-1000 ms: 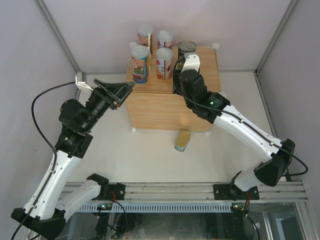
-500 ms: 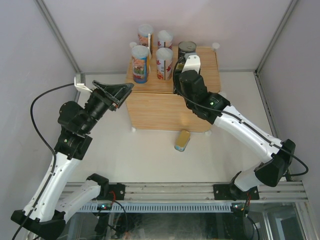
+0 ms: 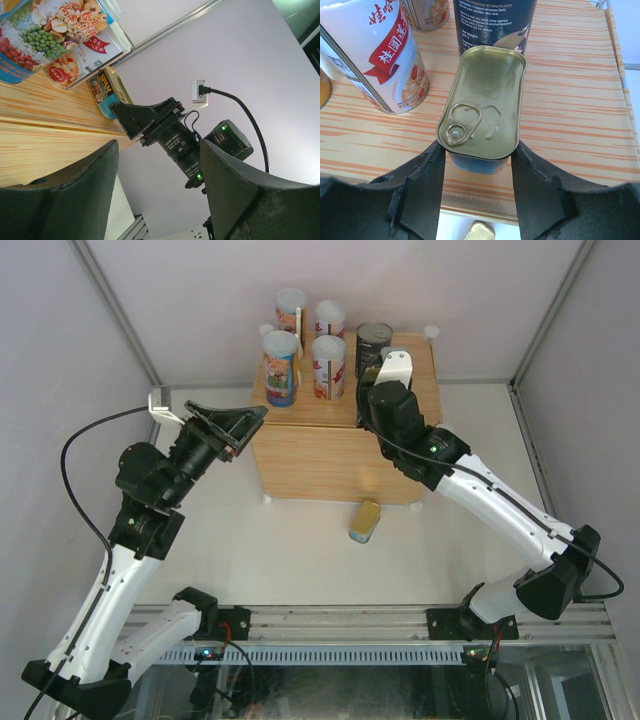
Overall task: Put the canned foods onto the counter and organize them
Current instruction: Place the canned food on the counter.
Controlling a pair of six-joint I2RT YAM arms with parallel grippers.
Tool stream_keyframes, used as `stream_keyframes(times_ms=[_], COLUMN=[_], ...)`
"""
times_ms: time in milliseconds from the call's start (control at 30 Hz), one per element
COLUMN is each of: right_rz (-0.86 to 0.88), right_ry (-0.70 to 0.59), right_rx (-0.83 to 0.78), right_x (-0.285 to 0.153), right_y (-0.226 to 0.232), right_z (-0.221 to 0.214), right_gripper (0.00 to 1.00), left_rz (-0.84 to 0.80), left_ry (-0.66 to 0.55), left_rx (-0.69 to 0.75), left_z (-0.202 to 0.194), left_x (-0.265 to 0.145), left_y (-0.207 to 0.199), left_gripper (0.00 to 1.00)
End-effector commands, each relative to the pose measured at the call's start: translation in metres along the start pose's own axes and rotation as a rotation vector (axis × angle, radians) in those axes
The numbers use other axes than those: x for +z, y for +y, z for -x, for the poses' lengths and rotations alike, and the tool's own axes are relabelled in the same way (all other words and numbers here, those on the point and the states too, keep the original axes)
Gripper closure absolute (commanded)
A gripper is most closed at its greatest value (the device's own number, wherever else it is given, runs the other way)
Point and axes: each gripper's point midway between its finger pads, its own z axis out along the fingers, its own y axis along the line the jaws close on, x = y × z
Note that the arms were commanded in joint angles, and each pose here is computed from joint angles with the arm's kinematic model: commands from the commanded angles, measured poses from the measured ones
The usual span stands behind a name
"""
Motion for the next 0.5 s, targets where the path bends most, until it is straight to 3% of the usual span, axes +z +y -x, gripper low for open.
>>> stream_keyframes(times_ms=[0,467], right_rz=[-0.008,0.038], right_ry=[-0.048,-0.055], right_rx=[0.03,0.013], right_x=[-0.002,0.003], right_y=[-0.009,0.005], right_z=[0.017,0.021], right_gripper=[0.72,0.72], left_rz=[-0.031,-0.026], left_ry=[-0.026,-0.029], left_rx=[0.011,0.008], left_z=[0.005,0.006], left_x=[-0.002,0.0], left_y=[-0.005,-0.001], left_gripper=[0.3,0.3])
